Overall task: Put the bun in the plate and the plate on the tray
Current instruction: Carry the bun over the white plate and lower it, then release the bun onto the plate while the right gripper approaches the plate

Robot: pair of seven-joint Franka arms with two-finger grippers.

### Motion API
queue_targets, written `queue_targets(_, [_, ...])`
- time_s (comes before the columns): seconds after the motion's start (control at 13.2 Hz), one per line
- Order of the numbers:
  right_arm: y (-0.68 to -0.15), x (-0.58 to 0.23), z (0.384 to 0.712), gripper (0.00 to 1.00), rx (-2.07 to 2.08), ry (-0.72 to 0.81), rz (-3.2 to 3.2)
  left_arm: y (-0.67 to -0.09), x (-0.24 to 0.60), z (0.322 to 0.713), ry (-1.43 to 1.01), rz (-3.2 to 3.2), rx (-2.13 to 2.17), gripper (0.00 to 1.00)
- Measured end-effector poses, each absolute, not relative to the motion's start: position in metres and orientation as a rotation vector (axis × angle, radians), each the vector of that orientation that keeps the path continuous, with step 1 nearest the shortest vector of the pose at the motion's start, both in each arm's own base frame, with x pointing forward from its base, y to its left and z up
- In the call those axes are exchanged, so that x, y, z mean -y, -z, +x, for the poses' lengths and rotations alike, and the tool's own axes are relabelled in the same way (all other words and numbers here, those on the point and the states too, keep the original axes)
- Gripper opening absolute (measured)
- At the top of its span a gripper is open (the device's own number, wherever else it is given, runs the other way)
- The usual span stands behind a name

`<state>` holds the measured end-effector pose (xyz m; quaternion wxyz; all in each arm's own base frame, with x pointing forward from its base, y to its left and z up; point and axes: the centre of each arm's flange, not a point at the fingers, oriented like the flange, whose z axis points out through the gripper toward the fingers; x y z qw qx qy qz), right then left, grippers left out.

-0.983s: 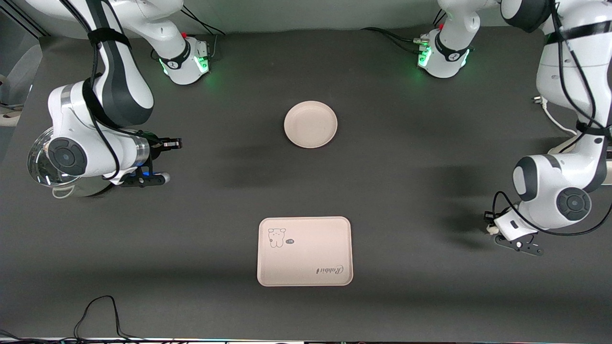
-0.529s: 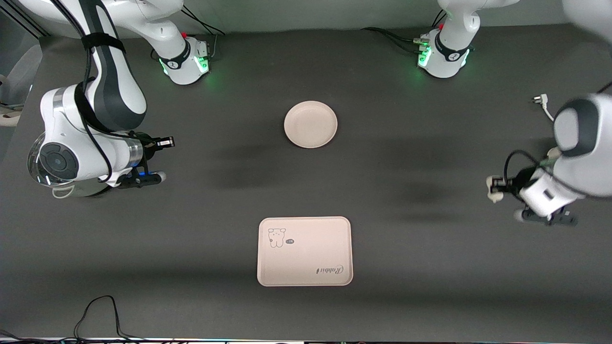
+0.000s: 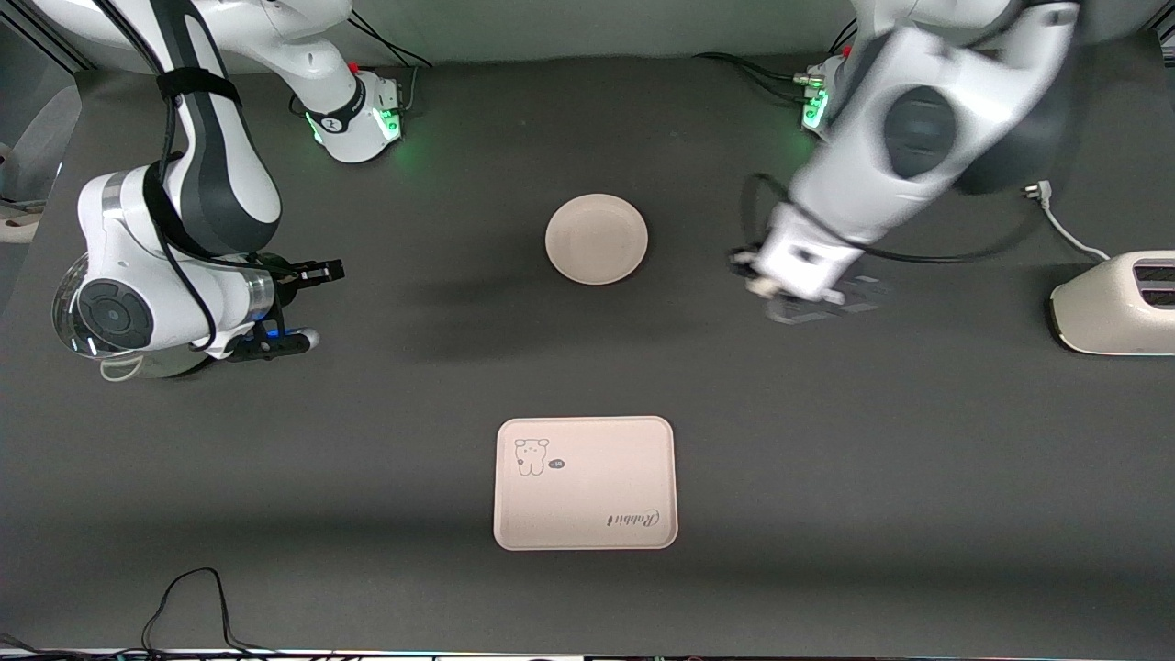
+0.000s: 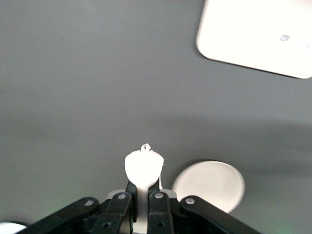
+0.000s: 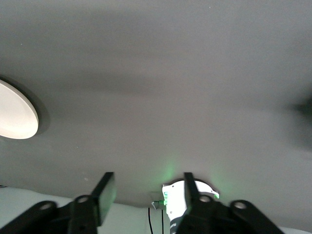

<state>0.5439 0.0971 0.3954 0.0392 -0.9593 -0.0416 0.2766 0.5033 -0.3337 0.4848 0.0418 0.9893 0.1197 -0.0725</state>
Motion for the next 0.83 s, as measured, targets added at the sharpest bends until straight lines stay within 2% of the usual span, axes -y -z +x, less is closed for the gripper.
queue_targets(0.15, [-0.395,-0.098,0.544,0.94,0.128,-0.850,-2.940,-0.445,0.409,0.467,0.213,3.035,-0.426,0.11])
queue_targets(0.23, [-0.393,-0.099,0.544,1.00,0.126,-0.853,-2.931,-0.419,0.443,0.448,0.202,3.050,-0.448,0.11])
queue_targets(0.38, [-0.388,-0.107,0.543,1.00,0.101,-0.859,-2.857,-0.355,0.498,0.409,0.192,3.093,-0.494,0.11])
queue_targets(0.45, [-0.384,-0.113,0.543,1.00,0.085,-0.859,-2.811,-0.320,0.520,0.388,0.203,3.119,-0.497,0.19])
queue_targets(0.6, [-0.371,-0.122,0.540,1.00,0.057,-0.849,-2.753,-0.253,0.544,0.356,0.234,3.173,-0.476,0.22])
queue_targets(0.83, [-0.343,-0.153,0.526,1.00,0.062,-0.823,-2.728,-0.196,0.545,0.347,0.262,3.207,-0.476,0.22])
